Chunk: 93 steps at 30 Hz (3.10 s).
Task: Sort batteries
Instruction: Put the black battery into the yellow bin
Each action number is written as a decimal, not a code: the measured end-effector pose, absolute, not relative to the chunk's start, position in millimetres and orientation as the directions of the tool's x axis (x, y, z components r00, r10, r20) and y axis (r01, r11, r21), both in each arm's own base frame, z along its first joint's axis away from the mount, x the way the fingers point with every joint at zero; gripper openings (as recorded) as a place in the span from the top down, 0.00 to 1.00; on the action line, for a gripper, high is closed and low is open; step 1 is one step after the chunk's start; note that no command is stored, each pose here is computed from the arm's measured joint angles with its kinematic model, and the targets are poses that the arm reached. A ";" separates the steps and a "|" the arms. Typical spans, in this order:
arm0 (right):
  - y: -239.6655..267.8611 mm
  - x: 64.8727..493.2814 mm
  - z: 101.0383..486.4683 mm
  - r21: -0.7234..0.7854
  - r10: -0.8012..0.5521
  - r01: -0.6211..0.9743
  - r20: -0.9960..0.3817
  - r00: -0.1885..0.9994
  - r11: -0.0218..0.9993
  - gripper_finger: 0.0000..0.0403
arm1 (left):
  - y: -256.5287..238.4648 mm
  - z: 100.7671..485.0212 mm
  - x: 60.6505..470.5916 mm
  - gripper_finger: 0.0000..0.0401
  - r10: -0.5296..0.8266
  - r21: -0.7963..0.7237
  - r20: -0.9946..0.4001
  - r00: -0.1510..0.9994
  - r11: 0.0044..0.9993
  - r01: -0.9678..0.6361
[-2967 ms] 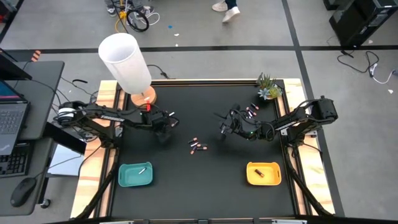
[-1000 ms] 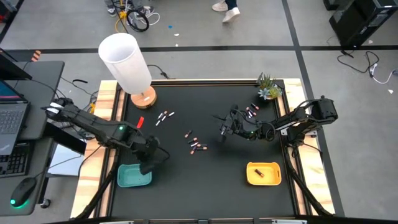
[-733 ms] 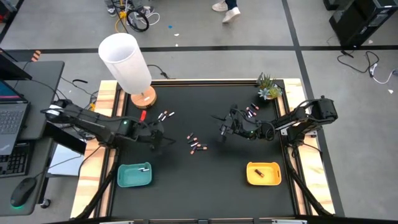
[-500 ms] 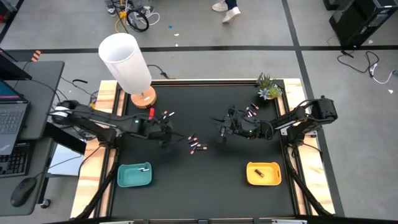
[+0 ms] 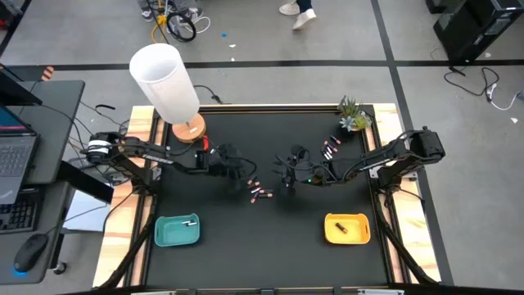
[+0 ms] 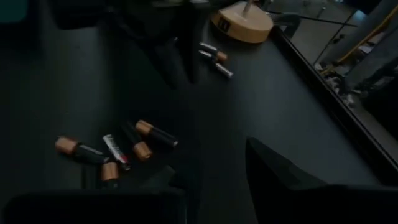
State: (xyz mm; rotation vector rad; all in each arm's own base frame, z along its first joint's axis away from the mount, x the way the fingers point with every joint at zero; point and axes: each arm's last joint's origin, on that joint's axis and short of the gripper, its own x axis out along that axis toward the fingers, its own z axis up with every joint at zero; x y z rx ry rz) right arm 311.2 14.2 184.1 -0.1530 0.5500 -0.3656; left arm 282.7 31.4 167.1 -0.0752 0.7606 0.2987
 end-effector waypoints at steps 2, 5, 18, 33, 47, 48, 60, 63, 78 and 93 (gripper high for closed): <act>15.1 311.8 184.4 -0.220 -0.342 0.266 -0.502 0.794 0.939 0.74 | 33.9 164.4 280.8 0.71 0.235 0.037 -0.689 0.686 0.956 -0.290; 16.7 312.1 184.7 -0.204 -0.284 0.202 -0.565 0.775 0.958 0.73 | 33.9 164.0 279.7 0.71 0.248 0.064 -0.645 0.723 0.960 -0.273; -1.4 364.7 192.0 -0.181 -0.131 0.001 -0.710 0.692 0.984 0.71 | 26.8 146.3 240.2 0.71 0.290 -0.005 -0.420 0.860 0.947 -0.322; -37.6 415.7 164.0 -0.192 -0.004 -0.294 -0.844 0.536 0.936 0.73 | 1.2 146.4 218.9 0.71 0.355 0.036 -0.423 0.834 0.926 -0.375; -47.4 425.5 145.8 -0.158 0.095 -0.395 -0.829 0.551 0.905 0.75 | -17.6 143.6 212.3 0.71 0.418 0.065 -0.436 0.797 0.898 -0.435; -47.7 426.3 142.4 -0.158 0.095 -0.396 -0.831 0.548 0.904 0.75 | -18.3 143.7 212.3 0.71 0.416 0.062 -0.435 0.799 0.899 -0.434; -56.2 427.4 126.8 -0.128 0.091 -0.366 -0.846 0.526 0.922 0.75 | -22.3 142.3 211.1 0.71 0.407 0.054 -0.446 0.798 0.901 -0.430; -63.4 426.5 123.3 -0.063 0.132 -0.340 -0.844 0.520 0.938 0.80 | -22.2 141.9 210.8 0.71 0.407 0.054 -0.449 0.795 0.901 -0.431; -81.1 413.6 159.8 -0.186 -0.075 -0.181 -0.867 0.493 0.966 0.94 | -22.2 142.7 211.4 0.71 0.407 0.054 -0.441 0.800 0.902 -0.429; 64.2 295.2 271.7 -0.030 -0.043 0.046 -0.949 0.311 0.998 0.94 | -20.0 161.0 220.4 0.71 0.410 0.135 -0.275 0.870 0.912 -0.387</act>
